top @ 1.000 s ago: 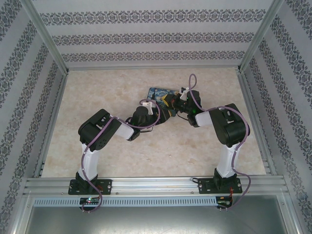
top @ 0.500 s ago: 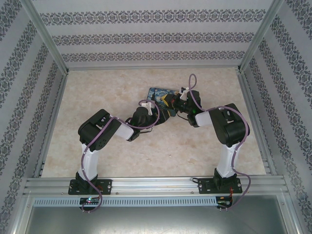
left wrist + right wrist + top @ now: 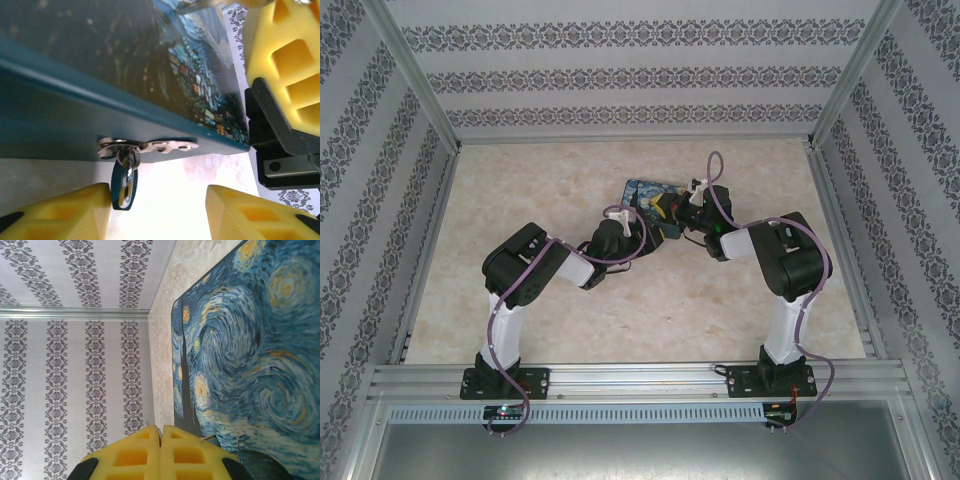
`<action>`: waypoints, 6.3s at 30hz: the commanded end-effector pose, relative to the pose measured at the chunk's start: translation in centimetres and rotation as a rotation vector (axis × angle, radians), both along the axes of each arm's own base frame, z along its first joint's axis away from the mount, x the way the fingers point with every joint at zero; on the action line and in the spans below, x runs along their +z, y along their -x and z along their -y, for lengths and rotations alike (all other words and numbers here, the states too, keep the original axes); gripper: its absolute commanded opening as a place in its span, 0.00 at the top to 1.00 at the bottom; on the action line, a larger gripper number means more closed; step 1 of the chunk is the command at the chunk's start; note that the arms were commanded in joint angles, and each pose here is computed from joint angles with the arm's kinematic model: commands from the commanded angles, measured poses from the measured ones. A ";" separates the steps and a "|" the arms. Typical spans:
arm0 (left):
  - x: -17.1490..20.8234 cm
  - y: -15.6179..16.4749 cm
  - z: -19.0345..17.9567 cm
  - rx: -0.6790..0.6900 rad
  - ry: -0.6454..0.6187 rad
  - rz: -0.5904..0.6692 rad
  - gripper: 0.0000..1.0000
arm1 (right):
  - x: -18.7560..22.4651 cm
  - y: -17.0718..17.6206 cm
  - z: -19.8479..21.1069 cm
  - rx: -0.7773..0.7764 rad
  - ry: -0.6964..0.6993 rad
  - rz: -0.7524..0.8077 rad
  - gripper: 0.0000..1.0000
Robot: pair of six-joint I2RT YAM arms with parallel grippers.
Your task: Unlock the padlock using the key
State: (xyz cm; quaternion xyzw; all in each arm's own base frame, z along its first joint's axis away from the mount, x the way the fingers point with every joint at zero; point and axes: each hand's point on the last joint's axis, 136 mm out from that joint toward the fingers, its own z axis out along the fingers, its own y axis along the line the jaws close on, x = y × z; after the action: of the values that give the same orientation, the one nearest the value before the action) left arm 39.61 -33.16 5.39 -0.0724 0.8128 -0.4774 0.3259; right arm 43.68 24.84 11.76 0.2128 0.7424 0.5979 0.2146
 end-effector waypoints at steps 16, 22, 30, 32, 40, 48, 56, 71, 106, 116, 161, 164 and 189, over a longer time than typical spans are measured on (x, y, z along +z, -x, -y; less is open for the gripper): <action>-4.9 -0.9 -2.4 0.063 -0.125 -0.096 0.74 | -3.8 0.8 0.1 0.001 0.035 -0.108 1.00; -4.7 -0.9 -2.3 0.056 -0.113 -0.111 0.90 | -1.4 -0.2 0.3 0.000 0.008 -0.069 1.00; -3.7 -1.0 -3.4 0.106 -0.054 -0.150 1.00 | 5.3 -1.0 1.8 -0.021 -0.025 0.045 1.00; -3.4 -0.9 -3.8 0.120 -0.030 -0.161 1.00 | 6.4 -0.5 1.9 -0.017 -0.028 0.062 1.00; -1.7 -0.4 -5.1 0.149 0.047 -0.196 1.00 | 6.3 4.0 1.3 0.027 -0.011 0.069 1.00; 0.9 0.3 -4.9 0.120 0.134 -0.228 1.00 | 2.6 8.4 1.9 0.035 0.038 0.023 1.00; 3.1 0.6 -4.3 0.101 0.255 -0.246 1.00 | 0.2 10.0 1.8 0.022 0.045 -0.025 1.00; 6.5 0.6 -4.2 0.110 0.421 -0.256 1.00 | -4.0 10.6 1.8 -0.040 0.051 -0.102 1.00; 6.9 1.3 -2.5 -0.017 0.472 -0.234 1.00 | -2.3 9.9 2.6 -0.092 0.009 -0.088 1.00; 6.8 1.3 -2.5 -0.016 0.467 -0.234 1.00 | -1.8 9.4 2.2 -0.085 0.002 -0.081 1.00; 6.9 1.5 -2.4 -0.024 0.471 -0.235 1.00 | -2.1 8.5 1.1 -0.074 0.025 -0.098 1.00; 6.9 1.5 -2.4 -0.024 0.471 -0.235 1.00 | -1.9 8.3 1.0 -0.070 0.025 -0.095 1.00; 7.6 1.9 -1.3 -0.060 0.480 -0.233 1.00 | 0.7 7.7 -1.9 0.038 0.058 0.028 1.00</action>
State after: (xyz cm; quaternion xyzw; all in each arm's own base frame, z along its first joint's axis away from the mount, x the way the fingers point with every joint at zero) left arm 38.41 -30.08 10.12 -0.2317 0.7290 -0.6151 0.1912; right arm 35.88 24.30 9.35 0.2644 0.7630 0.5553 0.1989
